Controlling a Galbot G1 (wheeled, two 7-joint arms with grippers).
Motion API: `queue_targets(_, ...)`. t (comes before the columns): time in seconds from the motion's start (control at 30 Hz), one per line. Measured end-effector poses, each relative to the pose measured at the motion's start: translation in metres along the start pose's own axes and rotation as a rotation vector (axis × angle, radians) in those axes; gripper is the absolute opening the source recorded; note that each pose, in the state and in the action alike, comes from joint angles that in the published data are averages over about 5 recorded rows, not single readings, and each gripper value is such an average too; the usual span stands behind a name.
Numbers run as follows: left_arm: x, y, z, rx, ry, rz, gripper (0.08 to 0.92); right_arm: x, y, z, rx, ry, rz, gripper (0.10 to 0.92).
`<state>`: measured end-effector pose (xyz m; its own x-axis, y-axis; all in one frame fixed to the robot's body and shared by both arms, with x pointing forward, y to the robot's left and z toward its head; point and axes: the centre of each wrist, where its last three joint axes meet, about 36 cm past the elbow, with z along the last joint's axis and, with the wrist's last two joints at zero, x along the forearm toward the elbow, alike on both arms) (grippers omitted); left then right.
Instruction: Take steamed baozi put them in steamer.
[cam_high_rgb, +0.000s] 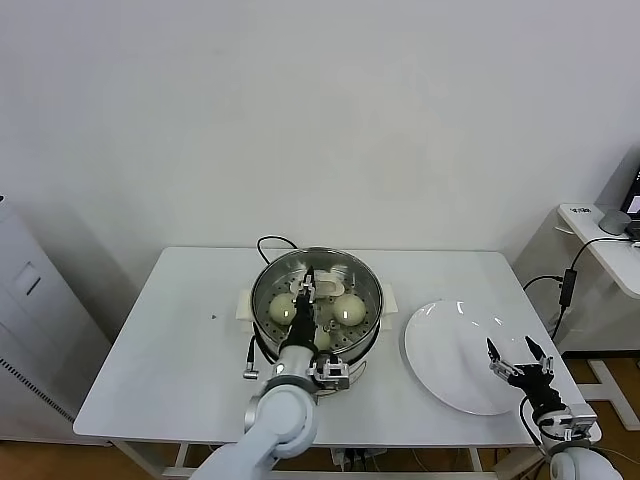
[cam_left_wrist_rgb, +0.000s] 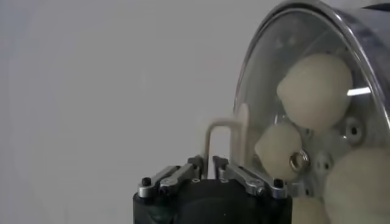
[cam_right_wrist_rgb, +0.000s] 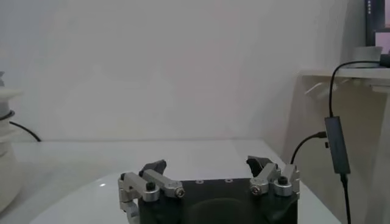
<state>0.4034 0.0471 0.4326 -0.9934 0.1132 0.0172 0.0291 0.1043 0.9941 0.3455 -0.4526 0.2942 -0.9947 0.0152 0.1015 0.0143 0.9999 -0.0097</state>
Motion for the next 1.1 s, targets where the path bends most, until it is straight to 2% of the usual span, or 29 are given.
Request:
queue_targets(0.17,0.017,0.026,0.006,0.119,-0.046,0.042,0.51,-0.001,-0.002,-0.001,0.001,-0.002,0.0,0.823)
queue_targets(0.27,0.027,0.048,0.013,0.232,-0.107,0.092,0.597,-0.002,-0.003,-0.003,0.0,-0.003,-0.002,0.823)
queue_targets(0.47,0.036,0.089,0.039,0.512,-0.257,0.206,0.766,-0.002,-0.002,-0.005,-0.012,0.005,-0.012,0.823)
queue_targets(0.57,0.035,0.107,0.056,0.669,-0.307,0.231,0.811,-0.004,0.001,-0.008,-0.019,0.008,-0.011,0.823)
queue_targets(0.63,0.034,0.118,0.069,0.78,-0.323,0.23,0.82,-0.006,0.004,-0.01,-0.021,0.007,-0.008,0.823)
queue_targets(0.73,0.031,0.132,0.093,0.953,-0.324,0.211,0.822,-0.009,0.008,-0.015,-0.02,0.001,-0.001,0.823)
queue_targets(0.83,0.029,0.14,0.12,1.119,-0.3,0.187,0.823,-0.011,0.011,-0.019,-0.014,-0.003,0.006,0.823)
queue_targets(0.93,0.027,0.138,0.147,1.255,-0.251,0.172,0.823,-0.011,0.013,-0.022,-0.006,-0.003,0.01,0.823)
queue_targets(1.1,0.023,0.117,0.187,1.397,-0.137,0.162,0.823,-0.008,0.017,-0.026,-0.003,0.003,0.02,0.823)
